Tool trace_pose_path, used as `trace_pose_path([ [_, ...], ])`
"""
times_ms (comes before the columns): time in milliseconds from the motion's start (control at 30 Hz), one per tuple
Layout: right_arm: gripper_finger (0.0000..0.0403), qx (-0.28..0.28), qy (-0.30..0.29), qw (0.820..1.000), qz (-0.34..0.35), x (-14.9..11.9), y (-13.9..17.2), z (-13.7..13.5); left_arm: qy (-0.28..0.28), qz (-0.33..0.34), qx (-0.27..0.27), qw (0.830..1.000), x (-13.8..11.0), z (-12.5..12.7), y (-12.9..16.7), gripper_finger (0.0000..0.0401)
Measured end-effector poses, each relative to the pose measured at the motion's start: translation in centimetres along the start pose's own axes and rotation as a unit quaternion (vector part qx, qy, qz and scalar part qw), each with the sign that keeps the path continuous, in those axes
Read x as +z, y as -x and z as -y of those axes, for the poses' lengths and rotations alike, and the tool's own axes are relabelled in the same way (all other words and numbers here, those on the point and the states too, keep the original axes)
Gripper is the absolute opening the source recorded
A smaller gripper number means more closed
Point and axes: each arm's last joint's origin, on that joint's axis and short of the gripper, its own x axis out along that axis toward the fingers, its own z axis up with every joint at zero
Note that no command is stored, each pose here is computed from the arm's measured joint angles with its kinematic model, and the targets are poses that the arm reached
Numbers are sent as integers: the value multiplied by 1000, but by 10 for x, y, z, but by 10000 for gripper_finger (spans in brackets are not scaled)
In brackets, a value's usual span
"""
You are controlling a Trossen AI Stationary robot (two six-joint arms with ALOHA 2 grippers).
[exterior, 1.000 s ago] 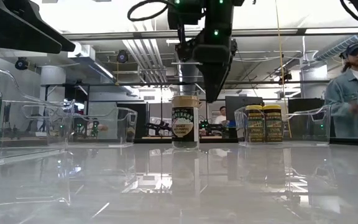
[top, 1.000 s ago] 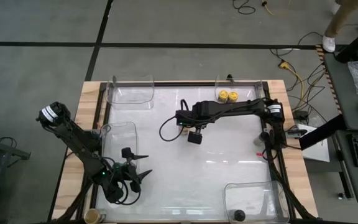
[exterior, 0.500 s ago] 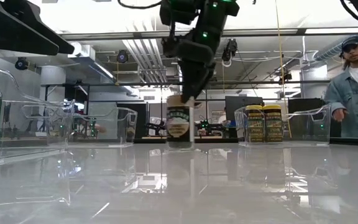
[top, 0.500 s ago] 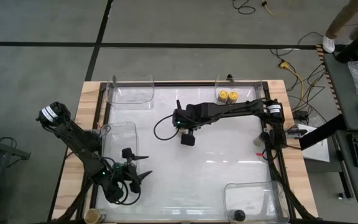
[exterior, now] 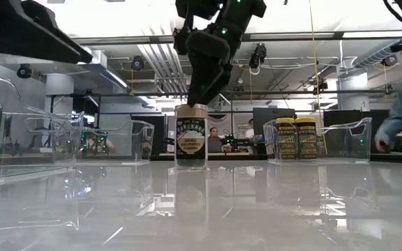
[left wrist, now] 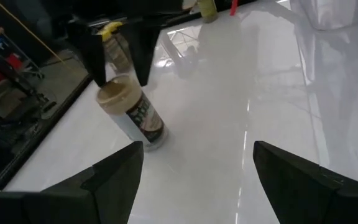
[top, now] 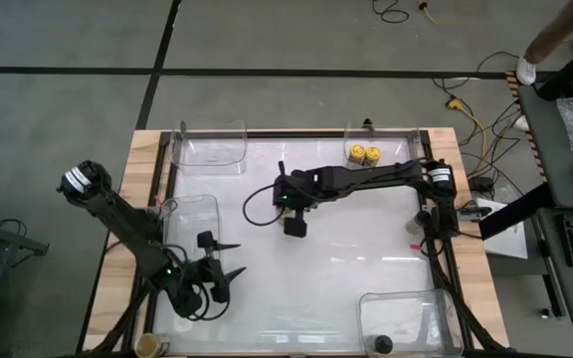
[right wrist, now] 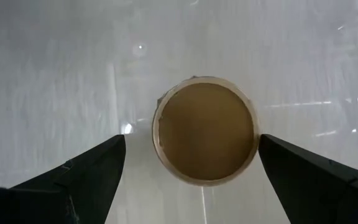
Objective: Sort spices by type
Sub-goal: Put the top gold seasoning bottle into the top left transparent bin
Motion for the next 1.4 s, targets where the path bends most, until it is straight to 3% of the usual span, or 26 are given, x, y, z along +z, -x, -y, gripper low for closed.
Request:
trace_pose_path([
  [400,359,-27,11,999,14,-3,44,-15,15,-20,11,1000,24,-41,-21,299],
  [567,359,-21,29,999,-8,-10,50,-29,12,-38,-16,999,32,-58,-47,324],
  [767,359,-21,28,998,-50,-22,60,-35,7,-11,-70,997,45,-81,-75,343],
  [933,359,-20,32,998,-51,-29,71,-36,10,-3,-109,994,47,-104,-96,344],
  [1167,359,-17,35,999,-36,-49,82,-36,35,-5,-110,993,38,-136,-129,346],
  [1300,359,-14,33,999,-23,-62,79,-35,54,-25,-94,994,33,-146,-144,354],
  [1400,359,-14,34,999,-22,-70,78,-35,66,-23,-129,989,37,-149,-154,363],
])
